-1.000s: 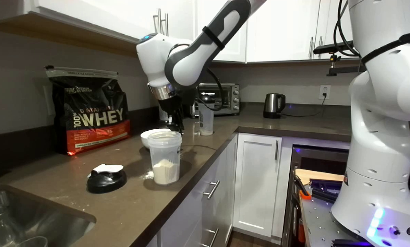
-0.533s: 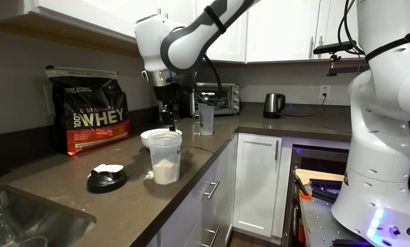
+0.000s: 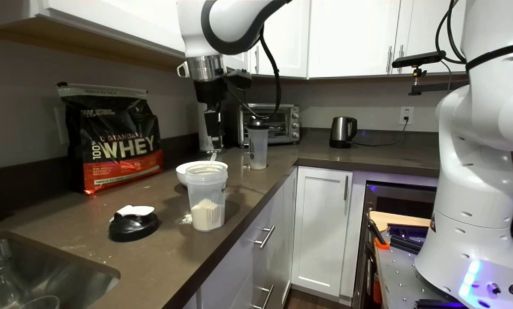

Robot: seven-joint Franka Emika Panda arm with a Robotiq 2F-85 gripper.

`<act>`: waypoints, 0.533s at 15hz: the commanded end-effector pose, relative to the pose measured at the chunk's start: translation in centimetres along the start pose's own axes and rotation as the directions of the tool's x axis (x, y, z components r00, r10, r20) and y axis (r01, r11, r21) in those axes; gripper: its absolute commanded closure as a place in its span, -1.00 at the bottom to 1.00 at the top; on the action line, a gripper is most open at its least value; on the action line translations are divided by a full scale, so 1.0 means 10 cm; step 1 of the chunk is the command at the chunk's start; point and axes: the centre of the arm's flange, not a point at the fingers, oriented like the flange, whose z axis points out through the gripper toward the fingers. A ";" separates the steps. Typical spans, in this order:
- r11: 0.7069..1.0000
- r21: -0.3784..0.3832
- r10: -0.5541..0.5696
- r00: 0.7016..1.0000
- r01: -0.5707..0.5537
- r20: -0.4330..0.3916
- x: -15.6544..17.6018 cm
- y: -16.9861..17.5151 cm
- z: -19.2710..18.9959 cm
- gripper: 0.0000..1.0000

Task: Use the measuring spoon to transfer one spoon of contents from the bowl to the left cup

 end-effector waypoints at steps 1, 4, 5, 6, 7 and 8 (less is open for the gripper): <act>0.992 0.087 -0.095 0.995 0.095 -0.004 -0.16 -0.03 -0.16 -1.00; 0.975 0.148 -0.166 0.986 0.167 -0.018 -0.22 -0.07 -0.23 -1.00; 0.970 0.157 -0.183 0.983 0.184 -0.022 -0.24 -0.09 -0.26 -1.00; 0.967 0.165 -0.195 0.981 0.196 -0.026 -0.26 -0.10 -0.28 -1.00; 0.963 0.170 -0.206 0.978 0.209 -0.031 -0.28 -0.10 -0.30 -1.00; 0.961 0.173 -0.215 0.976 0.217 -0.033 -0.29 -0.11 -0.32 -1.00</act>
